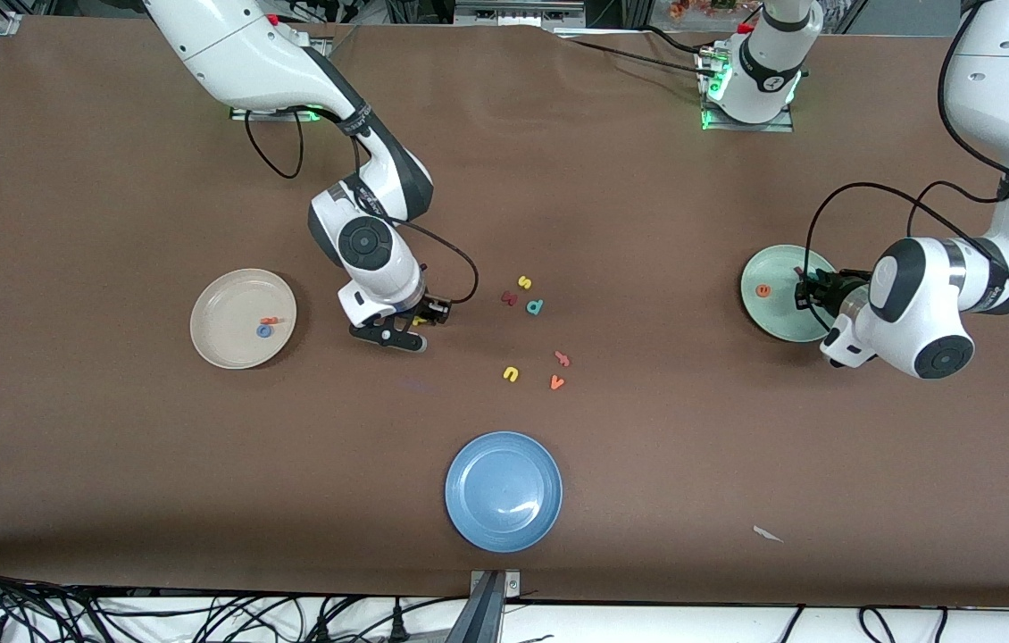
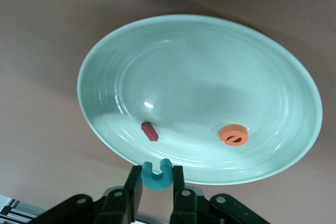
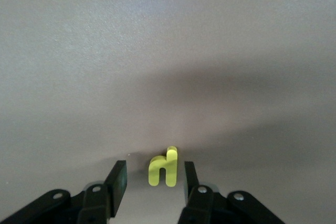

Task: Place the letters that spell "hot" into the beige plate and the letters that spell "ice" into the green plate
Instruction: 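Release the u on the green plate while the right gripper lifts the n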

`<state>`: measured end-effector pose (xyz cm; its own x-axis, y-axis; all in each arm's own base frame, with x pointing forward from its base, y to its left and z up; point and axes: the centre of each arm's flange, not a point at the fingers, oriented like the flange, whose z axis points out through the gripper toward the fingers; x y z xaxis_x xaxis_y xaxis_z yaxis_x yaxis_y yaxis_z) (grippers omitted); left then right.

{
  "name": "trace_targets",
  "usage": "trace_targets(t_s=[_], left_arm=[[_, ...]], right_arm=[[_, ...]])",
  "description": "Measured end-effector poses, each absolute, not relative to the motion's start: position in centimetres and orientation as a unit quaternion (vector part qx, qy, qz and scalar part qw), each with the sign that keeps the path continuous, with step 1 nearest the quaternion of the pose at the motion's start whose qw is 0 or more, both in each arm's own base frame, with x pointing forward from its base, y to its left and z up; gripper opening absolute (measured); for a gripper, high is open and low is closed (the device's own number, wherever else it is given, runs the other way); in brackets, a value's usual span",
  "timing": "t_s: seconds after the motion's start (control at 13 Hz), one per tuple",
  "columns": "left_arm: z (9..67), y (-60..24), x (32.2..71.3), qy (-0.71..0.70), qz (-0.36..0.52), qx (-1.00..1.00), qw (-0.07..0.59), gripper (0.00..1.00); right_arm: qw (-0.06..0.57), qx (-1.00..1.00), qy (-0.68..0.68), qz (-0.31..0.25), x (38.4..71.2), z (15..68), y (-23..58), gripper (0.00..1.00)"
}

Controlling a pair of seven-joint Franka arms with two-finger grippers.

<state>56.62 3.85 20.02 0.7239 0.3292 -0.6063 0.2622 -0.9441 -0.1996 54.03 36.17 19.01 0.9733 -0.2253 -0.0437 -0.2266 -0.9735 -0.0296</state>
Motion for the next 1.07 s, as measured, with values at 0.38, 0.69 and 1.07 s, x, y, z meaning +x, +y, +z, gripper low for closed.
trace_targets(t_s=[0.38,0.69,1.07], left_arm=[[22.0,3.9,58.1,-0.161,0.311,-0.935,0.047,0.74],[31.6,4.4,62.1,-0.170,0.270,-0.947,0.047,1.00],[43.9,2.9,65.7,-0.163,0.177,-0.970,0.030,1.00]], right_arm=[[0.019,-0.993,0.112,0.019,53.2,17.7,35.9,0.48],[0.019,-0.994,0.110,0.018,53.2,17.7,35.9,0.26],[0.009,-0.999,0.044,0.015,55.3,20.4,30.3,0.26]])
